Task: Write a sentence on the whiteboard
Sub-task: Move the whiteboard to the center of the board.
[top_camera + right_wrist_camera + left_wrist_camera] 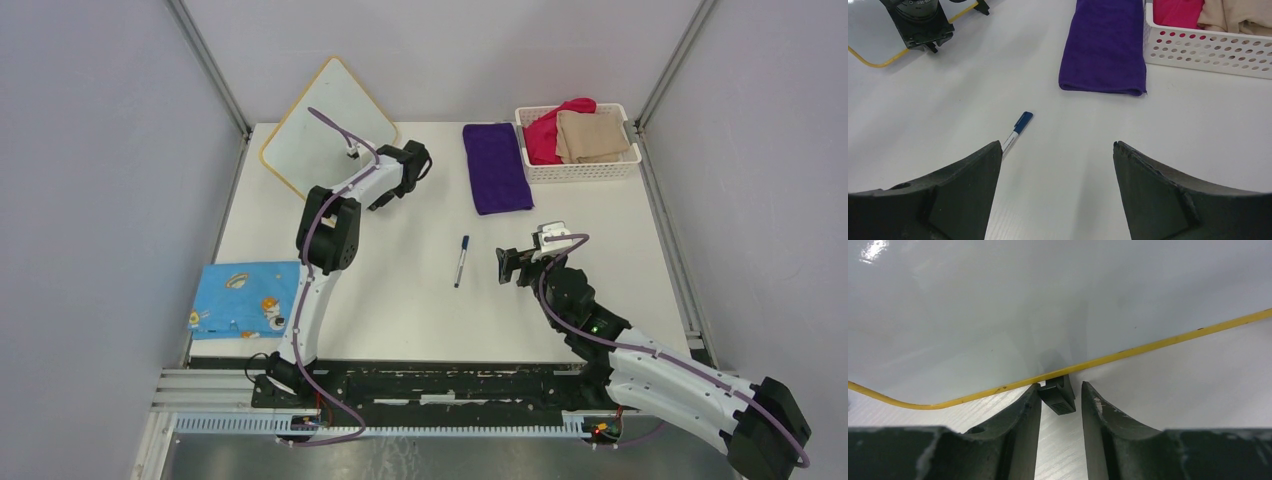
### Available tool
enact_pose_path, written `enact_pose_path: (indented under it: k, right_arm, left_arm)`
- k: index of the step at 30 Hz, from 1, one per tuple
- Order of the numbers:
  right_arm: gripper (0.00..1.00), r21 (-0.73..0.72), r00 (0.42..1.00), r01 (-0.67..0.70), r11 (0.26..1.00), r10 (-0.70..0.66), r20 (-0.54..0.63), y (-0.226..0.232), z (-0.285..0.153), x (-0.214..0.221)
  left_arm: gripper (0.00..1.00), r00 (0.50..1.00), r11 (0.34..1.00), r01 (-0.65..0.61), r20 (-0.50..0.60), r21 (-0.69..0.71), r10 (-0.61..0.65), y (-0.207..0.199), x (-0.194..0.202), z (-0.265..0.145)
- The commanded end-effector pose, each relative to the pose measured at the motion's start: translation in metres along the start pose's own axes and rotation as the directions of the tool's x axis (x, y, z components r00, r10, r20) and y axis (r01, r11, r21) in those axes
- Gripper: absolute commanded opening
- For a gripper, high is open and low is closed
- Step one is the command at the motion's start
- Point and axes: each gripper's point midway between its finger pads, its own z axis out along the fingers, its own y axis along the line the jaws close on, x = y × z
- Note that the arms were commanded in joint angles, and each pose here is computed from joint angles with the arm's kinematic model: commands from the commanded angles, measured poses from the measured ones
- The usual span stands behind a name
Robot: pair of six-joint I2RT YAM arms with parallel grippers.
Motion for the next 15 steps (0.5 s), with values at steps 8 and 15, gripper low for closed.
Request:
enact_pose_path:
  k: [8,15]
  right_arm:
    - [0.87,0.025,0.999,-0.021,0.999,0.02,0.036,-0.003,0.003,-0.009]
    - [0.87,0.029,0.999,-0.017,0.999,0.016,0.033,-0.004,0.003,-0.008]
  left_arm:
    - [0.2,0.997,1.0,0.026,0.076,0.014,-0.027,0.009,-0.023,-0.002]
    - [0.02,0.998,1.0,0.002,0.064,0.024,-0.003,0.021,-0.016,-0.006]
